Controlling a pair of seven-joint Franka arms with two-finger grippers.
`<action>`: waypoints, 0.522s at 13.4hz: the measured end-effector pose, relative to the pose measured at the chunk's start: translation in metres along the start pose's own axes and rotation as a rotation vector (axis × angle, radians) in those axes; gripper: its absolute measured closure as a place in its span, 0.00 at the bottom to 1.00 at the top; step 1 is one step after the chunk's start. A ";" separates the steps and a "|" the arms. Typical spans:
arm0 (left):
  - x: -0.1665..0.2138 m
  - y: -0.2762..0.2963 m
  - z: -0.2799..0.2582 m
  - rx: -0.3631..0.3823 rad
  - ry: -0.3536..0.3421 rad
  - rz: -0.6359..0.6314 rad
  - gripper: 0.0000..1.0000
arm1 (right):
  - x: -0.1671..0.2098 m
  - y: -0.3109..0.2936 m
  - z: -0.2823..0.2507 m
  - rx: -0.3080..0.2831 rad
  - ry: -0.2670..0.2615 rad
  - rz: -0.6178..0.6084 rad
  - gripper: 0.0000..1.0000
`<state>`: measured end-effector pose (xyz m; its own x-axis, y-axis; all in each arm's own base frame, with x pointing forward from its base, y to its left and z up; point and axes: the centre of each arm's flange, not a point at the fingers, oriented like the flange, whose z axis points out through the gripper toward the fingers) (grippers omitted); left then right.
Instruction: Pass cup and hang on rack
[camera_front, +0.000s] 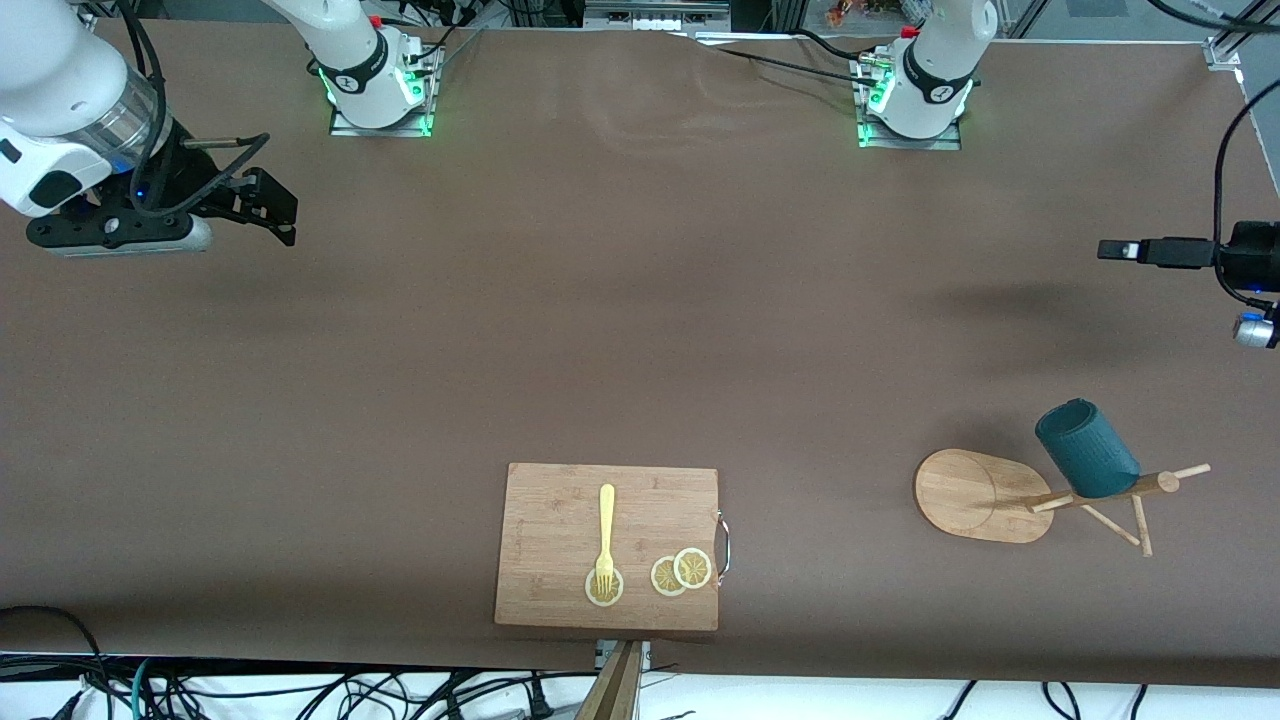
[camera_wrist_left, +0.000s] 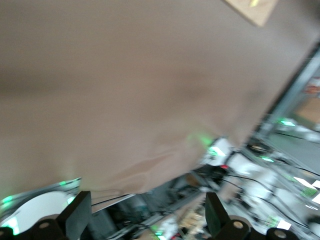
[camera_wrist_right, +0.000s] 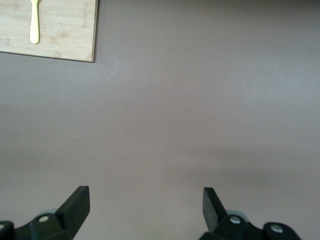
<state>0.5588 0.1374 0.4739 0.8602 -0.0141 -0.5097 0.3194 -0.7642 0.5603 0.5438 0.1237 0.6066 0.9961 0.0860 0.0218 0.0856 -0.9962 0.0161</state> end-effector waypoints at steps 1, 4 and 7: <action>-0.005 0.034 0.001 0.088 0.009 0.008 0.00 | 0.000 -0.002 0.000 0.000 0.000 -0.003 0.00; -0.001 0.105 0.020 0.373 0.068 0.060 0.00 | 0.000 -0.003 0.000 0.000 -0.002 -0.005 0.00; 0.006 0.175 0.044 0.611 0.196 0.168 0.00 | 0.003 0.001 0.008 -0.002 -0.016 0.002 0.00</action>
<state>0.6021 -0.0245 0.5404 0.9535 -0.0911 -0.2871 -0.0583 -0.9910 0.1207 0.5474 0.1231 0.5988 0.9965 0.0838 0.0063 0.0837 -0.9963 0.0176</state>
